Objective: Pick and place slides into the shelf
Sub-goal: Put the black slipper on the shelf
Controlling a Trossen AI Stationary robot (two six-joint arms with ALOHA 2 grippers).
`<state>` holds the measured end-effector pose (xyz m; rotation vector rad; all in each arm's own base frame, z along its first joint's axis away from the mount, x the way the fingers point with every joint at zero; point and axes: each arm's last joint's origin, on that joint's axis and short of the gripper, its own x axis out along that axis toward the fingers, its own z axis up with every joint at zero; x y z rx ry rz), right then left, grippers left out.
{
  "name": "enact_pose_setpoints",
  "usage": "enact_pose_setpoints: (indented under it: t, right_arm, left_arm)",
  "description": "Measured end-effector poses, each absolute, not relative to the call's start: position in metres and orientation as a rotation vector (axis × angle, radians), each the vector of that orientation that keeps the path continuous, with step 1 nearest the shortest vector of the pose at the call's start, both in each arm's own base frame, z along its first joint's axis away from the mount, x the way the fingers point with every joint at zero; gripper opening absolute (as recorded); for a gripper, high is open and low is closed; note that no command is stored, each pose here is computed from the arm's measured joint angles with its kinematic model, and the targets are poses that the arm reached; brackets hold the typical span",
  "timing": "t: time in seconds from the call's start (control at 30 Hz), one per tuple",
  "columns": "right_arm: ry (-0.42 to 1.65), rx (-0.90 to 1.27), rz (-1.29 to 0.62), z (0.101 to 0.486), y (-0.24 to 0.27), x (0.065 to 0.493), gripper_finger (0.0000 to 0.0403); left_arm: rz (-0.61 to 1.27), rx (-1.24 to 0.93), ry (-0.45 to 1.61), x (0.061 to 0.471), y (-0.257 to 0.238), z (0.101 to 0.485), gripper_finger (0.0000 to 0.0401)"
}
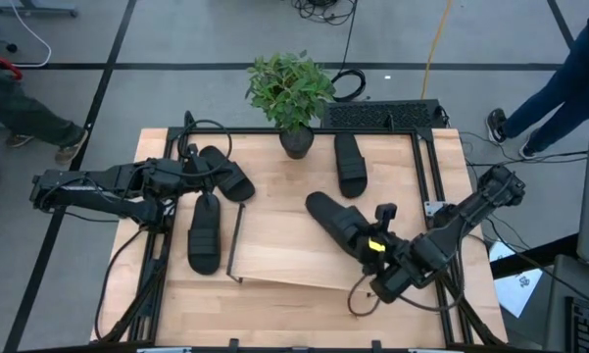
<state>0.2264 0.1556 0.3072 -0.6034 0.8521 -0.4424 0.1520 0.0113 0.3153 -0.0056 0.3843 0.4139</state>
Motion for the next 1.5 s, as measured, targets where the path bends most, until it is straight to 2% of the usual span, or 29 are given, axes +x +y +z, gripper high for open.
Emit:
enact_pose_setpoints:
  t: [0.13, 0.27, 0.47, 0.67, 0.87, 1.13, 1.5]
  right_arm:
    - [0.801, -0.833, -0.365, 0.309, 0.171, 0.219, 0.0001]
    - [0.766, -0.889, -0.309, 0.309, 0.183, 0.215, 0.0001]
    - [0.755, -0.882, -0.265, 0.306, 0.193, 0.214, 0.0001]
    - [0.759, -0.781, -0.272, 0.295, 0.200, 0.224, 0.0001]
    - [0.849, -0.652, -0.251, 0.278, 0.201, 0.242, 0.0004]
    - [0.889, -0.677, -0.241, 0.267, 0.204, 0.248, 0.0044]
    - [0.793, -0.607, -0.189, 0.295, 0.200, 0.235, 0.0140]
  left_arm:
    - [0.414, -0.008, 0.384, 0.152, 0.011, 0.315, 0.0021]
    - [0.414, -0.008, 0.385, 0.152, 0.011, 0.315, 0.0021]
    - [0.414, -0.007, 0.385, 0.152, 0.011, 0.315, 0.0021]
    - [0.415, -0.008, 0.386, 0.152, 0.011, 0.315, 0.0021]
    - [0.412, -0.024, 0.384, 0.152, 0.011, 0.315, 0.0021]
    - [0.410, -0.026, 0.390, 0.152, 0.011, 0.314, 0.0021]
    - [0.409, -0.026, 0.400, 0.151, 0.011, 0.313, 0.0021]
